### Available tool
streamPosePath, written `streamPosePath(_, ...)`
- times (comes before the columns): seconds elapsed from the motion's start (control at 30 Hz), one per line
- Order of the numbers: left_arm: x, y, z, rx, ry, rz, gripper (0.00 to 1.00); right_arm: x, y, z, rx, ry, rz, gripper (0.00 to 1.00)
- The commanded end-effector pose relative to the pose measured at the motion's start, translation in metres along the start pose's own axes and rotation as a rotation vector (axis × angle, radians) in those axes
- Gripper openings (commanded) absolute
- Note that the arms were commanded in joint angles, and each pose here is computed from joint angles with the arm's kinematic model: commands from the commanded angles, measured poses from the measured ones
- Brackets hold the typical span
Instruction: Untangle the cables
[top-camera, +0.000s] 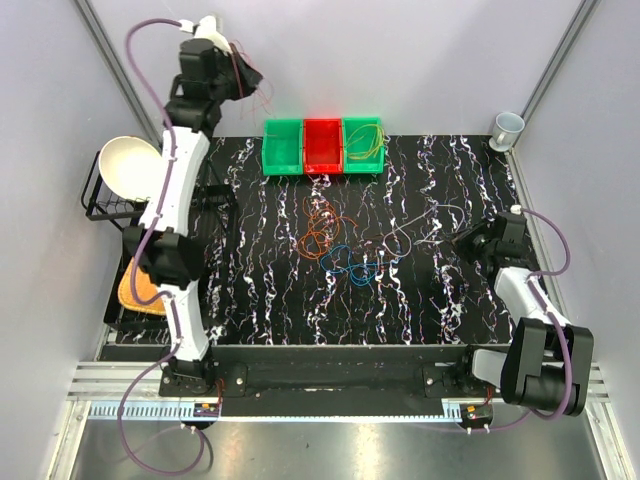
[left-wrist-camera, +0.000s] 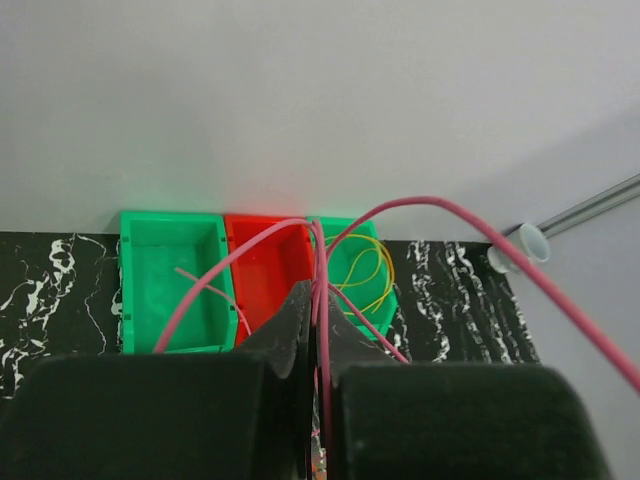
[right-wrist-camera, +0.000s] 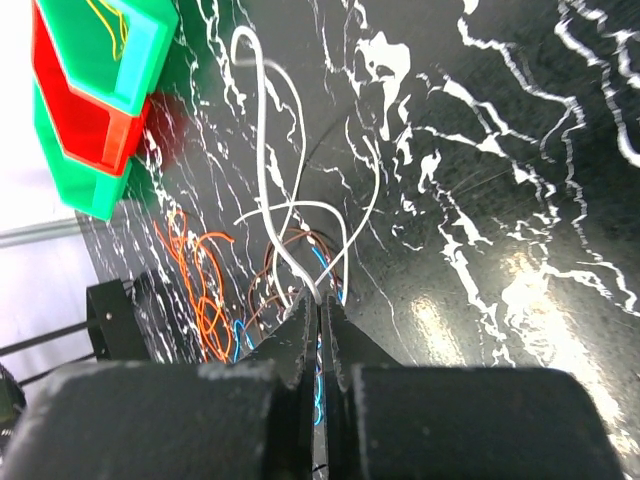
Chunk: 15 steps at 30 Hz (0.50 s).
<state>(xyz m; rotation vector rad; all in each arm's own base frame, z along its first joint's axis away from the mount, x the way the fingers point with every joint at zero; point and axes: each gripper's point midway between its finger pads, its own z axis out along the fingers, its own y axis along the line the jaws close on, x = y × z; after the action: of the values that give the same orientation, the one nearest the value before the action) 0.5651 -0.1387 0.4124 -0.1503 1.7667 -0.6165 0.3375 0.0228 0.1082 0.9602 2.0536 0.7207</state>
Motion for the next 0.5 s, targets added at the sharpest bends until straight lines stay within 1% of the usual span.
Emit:
streamPosePath(0.0,0.0,0.005,0.033,-0.023,-0.066,0.086,0.0,-0.005,0.025,0.003,-0.085,0.011,-0.031,0.0)
streamPosePath(0.23,0.05,0.038,0.091,-0.047,-0.046,0.119,0.0,0.008,0.028,0.01,-0.1,0.058,-0.034,0.0)
streamPosePath(0.3,0.051,0.04,0.101,-0.047,-0.069,0.129,0.0,0.008,0.028,0.01,-0.1,0.058,-0.04,0.0)
streamPosePath(0.33,0.061,0.046,0.109,-0.05,-0.058,0.136,0.0,0.009,0.028,0.01,-0.103,0.059,-0.041,0.0)
streamPosePath(0.4,0.063,0.049,0.118,-0.042,-0.081,0.152,0.0,0.01,0.031,0.009,-0.116,0.061,-0.044,0.0)
streamPosePath(0.47,0.072,0.058,0.129,-0.055,-0.09,0.157,0.0,0.013,0.032,0.01,-0.124,0.068,-0.043,0.0)
